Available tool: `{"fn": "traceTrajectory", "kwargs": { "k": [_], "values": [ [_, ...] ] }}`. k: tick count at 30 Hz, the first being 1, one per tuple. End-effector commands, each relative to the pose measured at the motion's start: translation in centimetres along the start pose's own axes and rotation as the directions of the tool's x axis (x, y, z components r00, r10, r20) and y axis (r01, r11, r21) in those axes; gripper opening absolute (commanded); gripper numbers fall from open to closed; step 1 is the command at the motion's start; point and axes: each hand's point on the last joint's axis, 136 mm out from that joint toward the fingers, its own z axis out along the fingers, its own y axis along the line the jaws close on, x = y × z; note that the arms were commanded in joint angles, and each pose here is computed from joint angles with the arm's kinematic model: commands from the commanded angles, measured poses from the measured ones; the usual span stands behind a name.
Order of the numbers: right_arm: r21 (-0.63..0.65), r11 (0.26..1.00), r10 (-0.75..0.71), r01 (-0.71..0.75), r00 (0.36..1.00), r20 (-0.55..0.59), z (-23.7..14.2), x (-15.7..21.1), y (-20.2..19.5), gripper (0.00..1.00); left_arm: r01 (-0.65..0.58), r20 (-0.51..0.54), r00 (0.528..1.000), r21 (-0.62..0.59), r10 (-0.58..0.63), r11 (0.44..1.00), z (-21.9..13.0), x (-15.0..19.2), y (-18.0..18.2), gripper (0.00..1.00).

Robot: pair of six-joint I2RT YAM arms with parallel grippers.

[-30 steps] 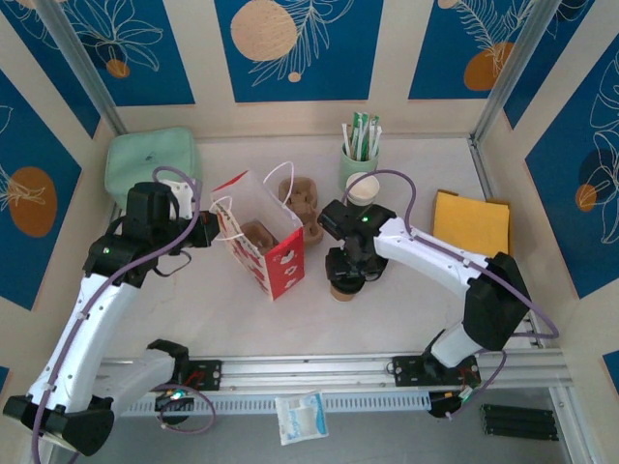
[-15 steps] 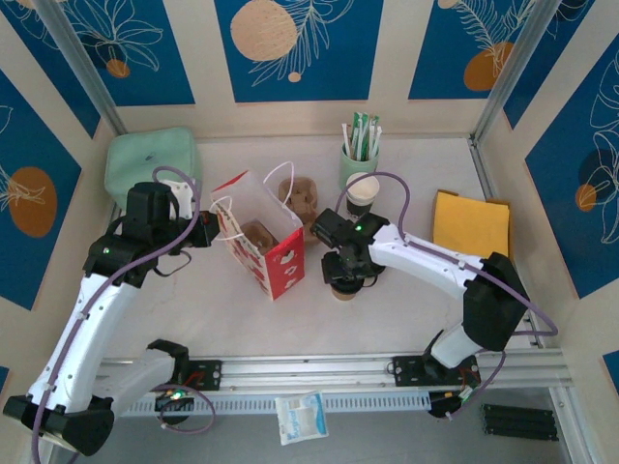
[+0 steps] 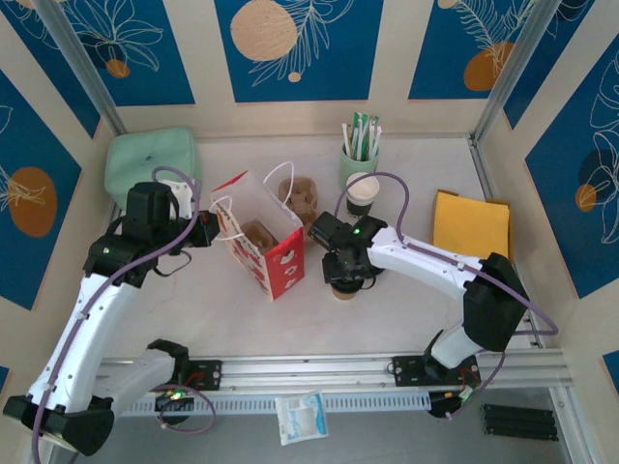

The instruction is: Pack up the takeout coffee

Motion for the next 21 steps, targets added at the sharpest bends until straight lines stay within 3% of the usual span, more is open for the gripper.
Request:
{"fn": "traceTrajectory", "kwargs": {
  "k": [1, 11, 21],
  "values": [
    [0.054, 0.999, 0.005, -0.003, 0.999, -0.036, 0.9, 1.4, -1.4, 0.62, 0.004, 0.027, 1.0, 0.019, -0.005, 1.0, -0.8, -1.1, -0.6, 0.12],
    [-0.059, 0.998, -0.006, 0.007, 1.0, 0.015, -2.5, 0.2, -0.5, 0.56, 0.028, 0.062, 0.998, 0.053, -0.031, 0.998, -2.0, -2.5, -1.8, 0.43],
    [-0.146, 0.988, -0.03, 0.042, 0.996, 0.083, -7.1, -0.9, -0.4, 0.55, 0.065, 0.073, 0.995, 0.025, -0.066, 0.998, -2.6, -2.1, -1.2, 0.49]
  ]
}}
